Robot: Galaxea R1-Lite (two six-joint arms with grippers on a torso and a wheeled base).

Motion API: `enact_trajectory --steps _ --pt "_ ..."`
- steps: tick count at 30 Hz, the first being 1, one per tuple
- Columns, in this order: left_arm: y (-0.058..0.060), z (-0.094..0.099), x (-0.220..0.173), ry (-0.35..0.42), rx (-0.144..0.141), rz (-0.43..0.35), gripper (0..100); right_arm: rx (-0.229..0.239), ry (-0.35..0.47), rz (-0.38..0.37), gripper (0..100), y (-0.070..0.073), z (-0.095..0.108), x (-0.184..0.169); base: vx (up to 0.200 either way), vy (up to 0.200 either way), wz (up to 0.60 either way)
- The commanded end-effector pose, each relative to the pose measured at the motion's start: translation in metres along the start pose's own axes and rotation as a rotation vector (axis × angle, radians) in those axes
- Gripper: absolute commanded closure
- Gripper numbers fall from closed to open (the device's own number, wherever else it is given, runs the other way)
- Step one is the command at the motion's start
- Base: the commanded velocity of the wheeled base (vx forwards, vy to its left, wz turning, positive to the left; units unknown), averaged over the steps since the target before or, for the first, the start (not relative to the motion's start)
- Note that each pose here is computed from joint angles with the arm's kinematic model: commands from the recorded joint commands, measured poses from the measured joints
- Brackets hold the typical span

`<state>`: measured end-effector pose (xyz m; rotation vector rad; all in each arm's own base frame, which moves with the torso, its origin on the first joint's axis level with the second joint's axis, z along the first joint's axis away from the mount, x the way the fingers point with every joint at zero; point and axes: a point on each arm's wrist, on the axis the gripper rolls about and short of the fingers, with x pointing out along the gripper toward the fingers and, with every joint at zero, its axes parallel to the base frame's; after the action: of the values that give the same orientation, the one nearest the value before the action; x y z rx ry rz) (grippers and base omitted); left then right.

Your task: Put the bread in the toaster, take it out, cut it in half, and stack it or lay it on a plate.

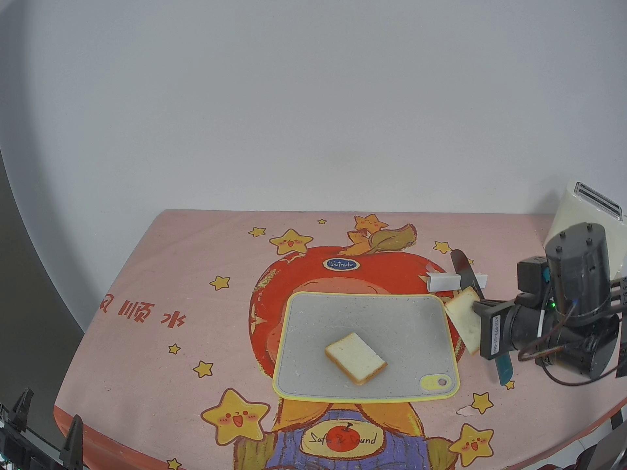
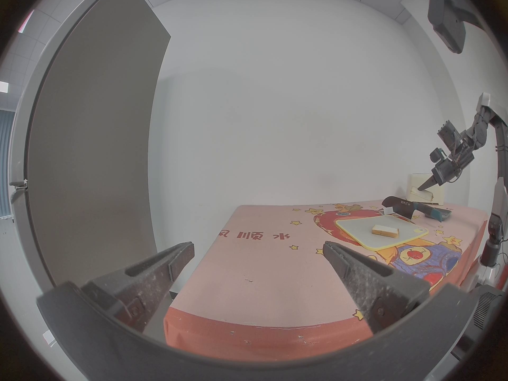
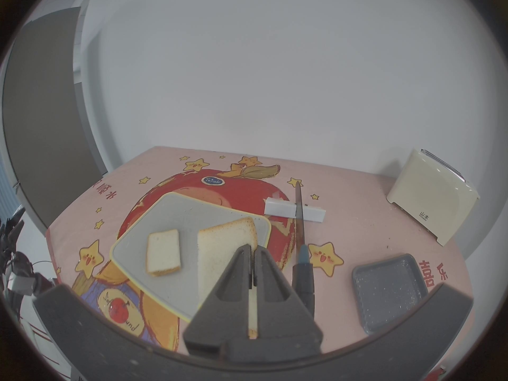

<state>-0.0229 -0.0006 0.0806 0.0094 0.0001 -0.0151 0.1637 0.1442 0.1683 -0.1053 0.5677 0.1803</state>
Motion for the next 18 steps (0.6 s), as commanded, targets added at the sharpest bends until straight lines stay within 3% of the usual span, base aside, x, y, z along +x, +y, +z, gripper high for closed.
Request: enact_trajectory --steps 1,13,16,18 --pt "-0.0001 -0.0052 0.0001 0.001 0.0 0.0 0 0.005 -0.023 0.021 100 -0.0027 -0.0016 -0.0109 0.0 0.0 0.0" --pt "0.0001 -0.0051 0.0001 0.0 0.0 0.003 0 0.011 -0.035 0.024 100 -0.0031 0.0005 -0.0126 0.0 0.0 0.0" --pt "0.0001 -0.0051 0.0001 0.0 -0.003 0.004 0 0.01 -0.03 0.021 100 -0.0032 -0.0002 -0.0112 0.0 -0.2 0.0" --pt "0.0001 -0.0051 0.0001 0.0 -0.003 0.004 0 0.012 -0.031 0.019 100 -0.0039 0.0001 -0.0112 0.0 0.0 0.0"
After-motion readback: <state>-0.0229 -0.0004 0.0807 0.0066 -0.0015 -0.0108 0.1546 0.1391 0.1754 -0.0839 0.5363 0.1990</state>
